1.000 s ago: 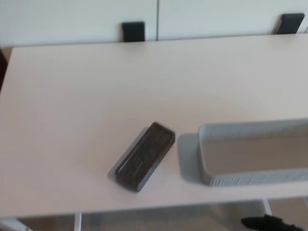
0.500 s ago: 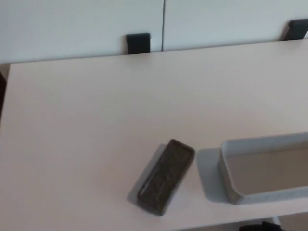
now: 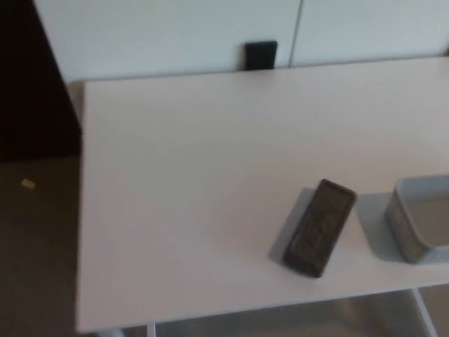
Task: The robot walks towards a desk on which an eraser is kept on the left hand side and a container is kept on the right hand side. The robot picks up the eraser using its left hand and places it in the container.
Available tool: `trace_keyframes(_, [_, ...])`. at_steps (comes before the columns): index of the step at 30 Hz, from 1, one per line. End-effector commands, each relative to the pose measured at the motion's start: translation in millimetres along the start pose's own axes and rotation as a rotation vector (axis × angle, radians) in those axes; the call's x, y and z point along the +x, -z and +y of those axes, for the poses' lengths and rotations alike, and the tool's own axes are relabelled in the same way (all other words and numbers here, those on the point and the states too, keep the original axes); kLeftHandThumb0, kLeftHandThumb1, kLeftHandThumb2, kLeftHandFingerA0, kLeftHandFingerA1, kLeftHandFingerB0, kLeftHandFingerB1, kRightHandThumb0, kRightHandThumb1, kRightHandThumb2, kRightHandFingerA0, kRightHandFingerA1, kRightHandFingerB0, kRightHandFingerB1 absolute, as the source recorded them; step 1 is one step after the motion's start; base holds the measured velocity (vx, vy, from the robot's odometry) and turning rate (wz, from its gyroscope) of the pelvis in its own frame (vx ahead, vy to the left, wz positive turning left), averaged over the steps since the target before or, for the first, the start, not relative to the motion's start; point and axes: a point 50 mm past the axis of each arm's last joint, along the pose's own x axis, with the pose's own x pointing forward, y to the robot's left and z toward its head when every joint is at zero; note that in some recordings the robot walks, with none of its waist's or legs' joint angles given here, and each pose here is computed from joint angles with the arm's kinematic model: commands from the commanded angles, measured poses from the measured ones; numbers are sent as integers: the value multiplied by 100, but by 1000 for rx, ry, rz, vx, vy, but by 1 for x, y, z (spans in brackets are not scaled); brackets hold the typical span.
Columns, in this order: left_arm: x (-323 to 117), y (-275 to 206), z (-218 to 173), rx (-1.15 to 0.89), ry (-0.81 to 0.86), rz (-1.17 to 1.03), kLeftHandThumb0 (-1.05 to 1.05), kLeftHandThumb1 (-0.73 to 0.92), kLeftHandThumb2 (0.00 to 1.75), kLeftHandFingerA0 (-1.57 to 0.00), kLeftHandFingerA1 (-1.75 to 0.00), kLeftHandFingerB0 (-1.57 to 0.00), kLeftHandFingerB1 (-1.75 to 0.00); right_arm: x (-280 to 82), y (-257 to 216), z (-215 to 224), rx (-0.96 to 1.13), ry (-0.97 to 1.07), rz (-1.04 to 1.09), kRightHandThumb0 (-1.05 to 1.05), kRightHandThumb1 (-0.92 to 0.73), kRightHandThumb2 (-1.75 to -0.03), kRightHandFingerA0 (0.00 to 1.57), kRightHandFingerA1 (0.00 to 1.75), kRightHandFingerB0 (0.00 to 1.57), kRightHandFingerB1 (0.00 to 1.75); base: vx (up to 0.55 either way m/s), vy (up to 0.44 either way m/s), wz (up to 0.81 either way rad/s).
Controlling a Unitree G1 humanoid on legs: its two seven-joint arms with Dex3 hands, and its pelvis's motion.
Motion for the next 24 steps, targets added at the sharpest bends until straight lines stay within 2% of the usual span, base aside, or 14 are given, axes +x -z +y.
trace_keyframes(1, [0, -2, -2, -11, -4, -33, -54, 61, 59, -52, -69, -39, -43, -2, 1, -5, -3, 7, 7, -18, -49, -54, 59, 46, 42, 41, -30, 157, -8])
trace_keyframes(7, [7, -9, 5, 3, -4, -51, -54, 61, 58, -51, -66, -40, -41, 5, -8, -6, -3, 12, -7, -18, -49, -54, 60, 46, 42, 40, -24, 36, -1])
trace_keyframes(14, [10, -11, 5, 13, -10, -65, -54, 60, 58, -52, -66, -43, -41, 6, -13, -9, -13, 13, -9, -17, -50, -54, 58, 44, 41, 39, -116, -219, 2])
trace_keyframes(18, [5, -9, 3, 10, 12, -53, -54, 59, 58, -54, -65, -51, -42, 2, -9, -5, 1, 6, -4, -16, -49, -54, 59, 45, 42, 40, -82, -196, 0])
trace_keyframes(24, [8, -12, 6, 29, 39, -63, -57, 59, 58, -57, -63, -58, -42, 3, -11, -7, -9, 6, -7, -17, -50, -54, 58, 45, 41, 39, -4, 15, 0])
